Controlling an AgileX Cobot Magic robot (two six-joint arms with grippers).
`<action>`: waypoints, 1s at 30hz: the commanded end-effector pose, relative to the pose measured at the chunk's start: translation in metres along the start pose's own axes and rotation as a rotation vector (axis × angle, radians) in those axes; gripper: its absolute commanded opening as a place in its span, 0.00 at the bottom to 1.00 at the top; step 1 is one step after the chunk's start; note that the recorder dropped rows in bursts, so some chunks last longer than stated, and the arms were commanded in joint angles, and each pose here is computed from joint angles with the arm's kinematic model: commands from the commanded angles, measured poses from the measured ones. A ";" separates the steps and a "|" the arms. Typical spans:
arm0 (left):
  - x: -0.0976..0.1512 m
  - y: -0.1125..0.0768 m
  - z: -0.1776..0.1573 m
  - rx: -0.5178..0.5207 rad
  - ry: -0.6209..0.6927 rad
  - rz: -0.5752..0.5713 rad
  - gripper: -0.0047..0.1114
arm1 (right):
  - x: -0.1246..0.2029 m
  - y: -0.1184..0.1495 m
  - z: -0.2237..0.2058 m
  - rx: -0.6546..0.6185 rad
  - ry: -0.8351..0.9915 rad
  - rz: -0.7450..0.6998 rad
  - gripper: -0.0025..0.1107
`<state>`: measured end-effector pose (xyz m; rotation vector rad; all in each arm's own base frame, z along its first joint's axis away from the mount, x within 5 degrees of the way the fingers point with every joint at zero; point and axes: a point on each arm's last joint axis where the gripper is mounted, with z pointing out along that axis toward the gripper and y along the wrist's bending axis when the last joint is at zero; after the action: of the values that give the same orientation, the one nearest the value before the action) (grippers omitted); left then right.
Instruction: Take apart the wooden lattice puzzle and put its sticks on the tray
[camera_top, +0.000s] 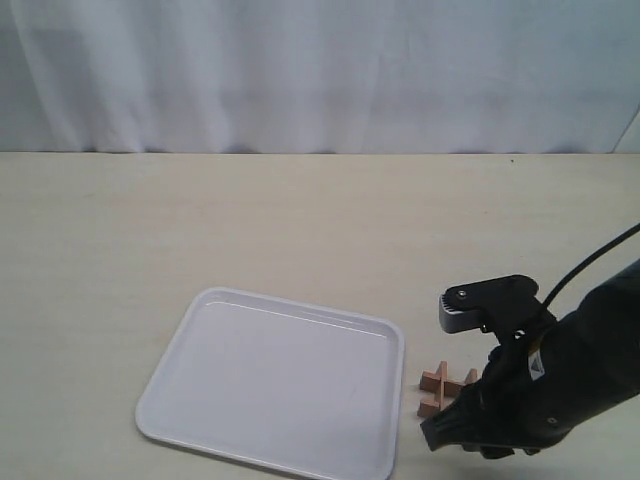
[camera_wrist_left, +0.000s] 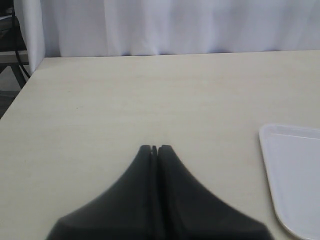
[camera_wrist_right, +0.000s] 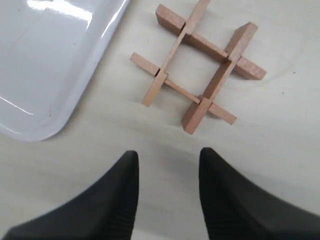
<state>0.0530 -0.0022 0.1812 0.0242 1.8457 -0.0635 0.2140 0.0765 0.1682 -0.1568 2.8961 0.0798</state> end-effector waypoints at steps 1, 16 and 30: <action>0.000 0.000 0.000 -0.001 -0.008 0.003 0.04 | 0.001 0.001 0.001 -0.006 -0.001 0.013 0.36; 0.000 0.000 0.000 -0.001 -0.008 0.003 0.04 | -0.003 0.002 0.002 -0.024 -0.043 0.083 0.36; 0.000 0.000 0.000 -0.001 -0.008 0.003 0.04 | 0.000 0.002 0.035 0.016 0.089 0.100 0.36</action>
<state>0.0530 -0.0022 0.1812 0.0242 1.8457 -0.0635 0.2210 0.0801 0.1362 -0.0120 3.0014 0.0658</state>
